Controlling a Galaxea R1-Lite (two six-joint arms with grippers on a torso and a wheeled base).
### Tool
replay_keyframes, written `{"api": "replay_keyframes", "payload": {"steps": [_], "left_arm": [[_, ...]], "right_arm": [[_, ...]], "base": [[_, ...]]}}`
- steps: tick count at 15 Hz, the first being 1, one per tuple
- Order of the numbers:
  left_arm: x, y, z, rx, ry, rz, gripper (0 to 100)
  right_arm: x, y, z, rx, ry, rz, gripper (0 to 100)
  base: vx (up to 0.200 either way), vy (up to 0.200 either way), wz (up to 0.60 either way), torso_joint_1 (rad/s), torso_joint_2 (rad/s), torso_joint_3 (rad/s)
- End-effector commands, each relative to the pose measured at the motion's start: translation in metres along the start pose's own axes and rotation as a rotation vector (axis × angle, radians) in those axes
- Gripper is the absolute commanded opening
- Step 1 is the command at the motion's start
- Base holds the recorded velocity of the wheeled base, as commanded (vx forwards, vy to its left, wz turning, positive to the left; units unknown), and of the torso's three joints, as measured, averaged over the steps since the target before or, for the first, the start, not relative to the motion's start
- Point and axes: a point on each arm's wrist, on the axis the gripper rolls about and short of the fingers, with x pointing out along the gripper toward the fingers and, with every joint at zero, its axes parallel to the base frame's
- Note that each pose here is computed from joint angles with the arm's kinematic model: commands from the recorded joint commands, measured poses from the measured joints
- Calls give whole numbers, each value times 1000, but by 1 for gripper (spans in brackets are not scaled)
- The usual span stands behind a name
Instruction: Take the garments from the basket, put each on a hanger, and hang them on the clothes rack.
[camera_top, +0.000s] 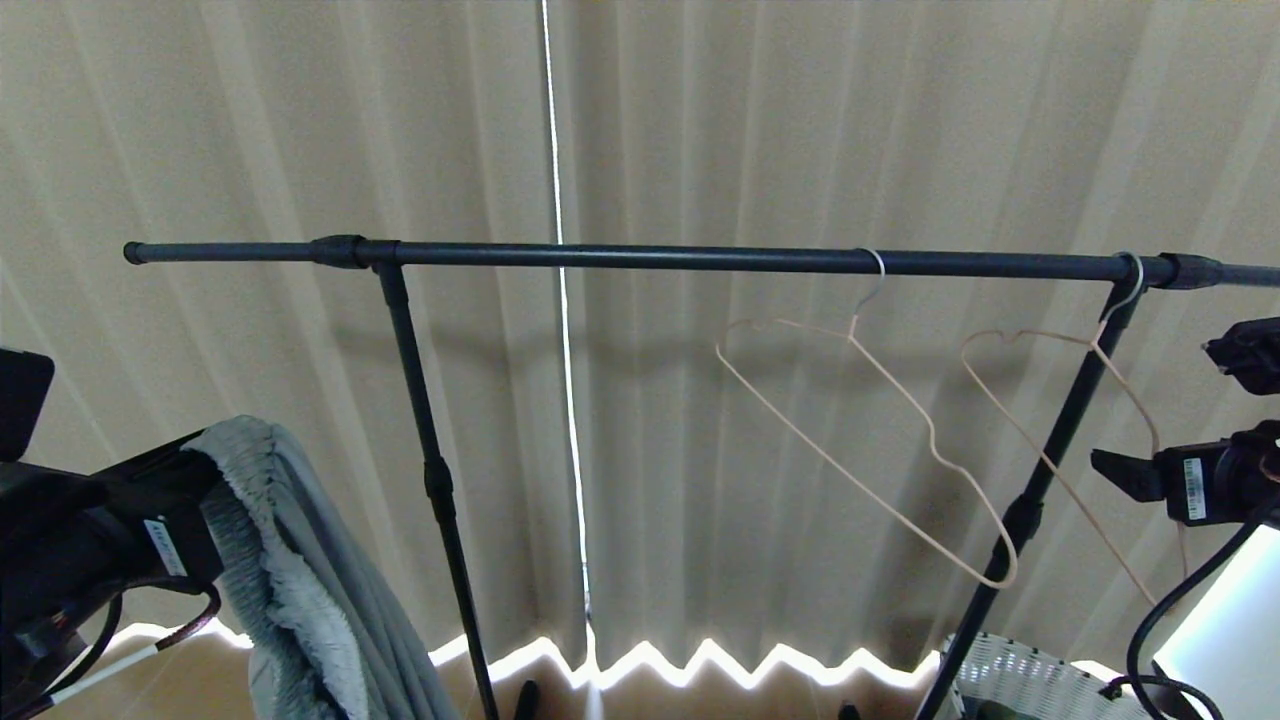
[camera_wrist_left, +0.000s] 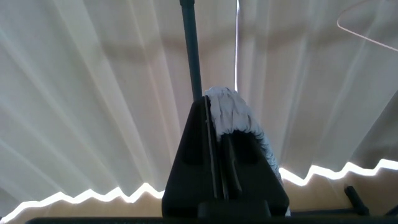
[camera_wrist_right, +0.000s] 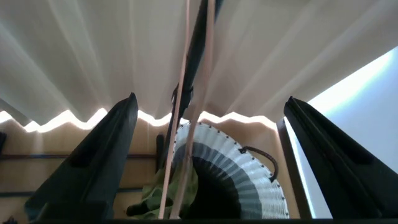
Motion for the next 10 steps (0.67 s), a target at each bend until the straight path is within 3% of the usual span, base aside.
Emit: {"api": "replay_keyframes", "payload": {"steps": [1,10], "left_arm": [[0,0,-1,1,4,0,0],[1,0,1,0,1,0,0]], "right_arm": [[2,1,-3,5,18,2,100],[2,-2,-9,17,73,-7,100]], "base": [[0,0,0,0,0,0],[0,0,0,0,0,0]]}}
